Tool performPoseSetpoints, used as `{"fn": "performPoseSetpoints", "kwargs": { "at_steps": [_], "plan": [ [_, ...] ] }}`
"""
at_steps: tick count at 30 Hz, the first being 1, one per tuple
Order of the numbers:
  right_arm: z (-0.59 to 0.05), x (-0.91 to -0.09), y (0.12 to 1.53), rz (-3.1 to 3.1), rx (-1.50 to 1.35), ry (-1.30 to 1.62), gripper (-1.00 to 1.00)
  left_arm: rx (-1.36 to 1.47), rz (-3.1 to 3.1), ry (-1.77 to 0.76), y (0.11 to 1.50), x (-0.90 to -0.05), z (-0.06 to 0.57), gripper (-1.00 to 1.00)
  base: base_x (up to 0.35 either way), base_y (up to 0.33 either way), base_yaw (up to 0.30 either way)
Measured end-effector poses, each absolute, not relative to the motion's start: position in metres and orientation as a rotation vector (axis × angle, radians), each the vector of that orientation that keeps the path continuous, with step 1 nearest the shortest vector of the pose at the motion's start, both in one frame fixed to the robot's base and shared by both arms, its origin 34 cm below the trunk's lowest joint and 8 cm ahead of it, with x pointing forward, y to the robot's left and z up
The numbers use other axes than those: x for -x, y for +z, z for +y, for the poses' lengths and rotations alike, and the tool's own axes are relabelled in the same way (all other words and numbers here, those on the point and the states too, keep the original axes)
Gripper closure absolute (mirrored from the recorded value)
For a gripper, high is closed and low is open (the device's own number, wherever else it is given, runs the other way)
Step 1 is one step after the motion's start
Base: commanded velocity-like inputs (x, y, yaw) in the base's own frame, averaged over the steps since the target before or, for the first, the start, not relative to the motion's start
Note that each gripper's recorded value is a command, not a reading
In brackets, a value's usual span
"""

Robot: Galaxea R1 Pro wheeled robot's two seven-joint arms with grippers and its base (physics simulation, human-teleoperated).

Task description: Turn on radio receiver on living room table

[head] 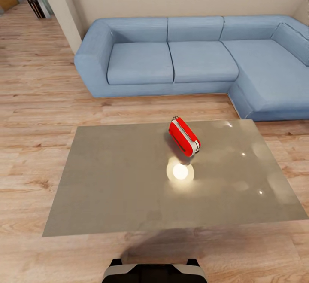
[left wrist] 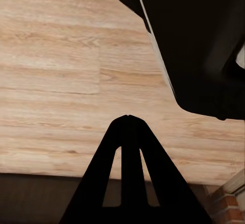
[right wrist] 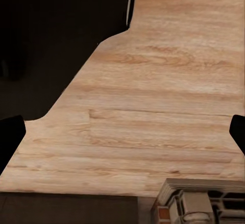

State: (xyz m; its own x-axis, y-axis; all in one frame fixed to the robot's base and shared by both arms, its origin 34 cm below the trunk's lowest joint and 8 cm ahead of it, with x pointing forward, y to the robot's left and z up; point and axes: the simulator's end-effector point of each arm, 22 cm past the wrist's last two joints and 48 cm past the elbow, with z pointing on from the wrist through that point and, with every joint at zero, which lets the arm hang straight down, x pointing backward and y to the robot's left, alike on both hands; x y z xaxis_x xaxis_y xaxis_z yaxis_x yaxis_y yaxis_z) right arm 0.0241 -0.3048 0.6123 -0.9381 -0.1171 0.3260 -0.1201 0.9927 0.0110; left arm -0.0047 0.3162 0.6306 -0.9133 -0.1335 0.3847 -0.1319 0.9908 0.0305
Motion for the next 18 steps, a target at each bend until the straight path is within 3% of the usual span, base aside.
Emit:
{"fn": "performPoseSetpoints", "kwargs": {
  "at_steps": [18],
  "plan": [
    [-0.290, -0.030, 0.611, -2.837, -0.168, 0.004, -1.00, -0.179, -2.767, 0.011, 0.626, -0.006, 0.305, 1.00, 0.000, 0.000, -0.007]
  ]
}}
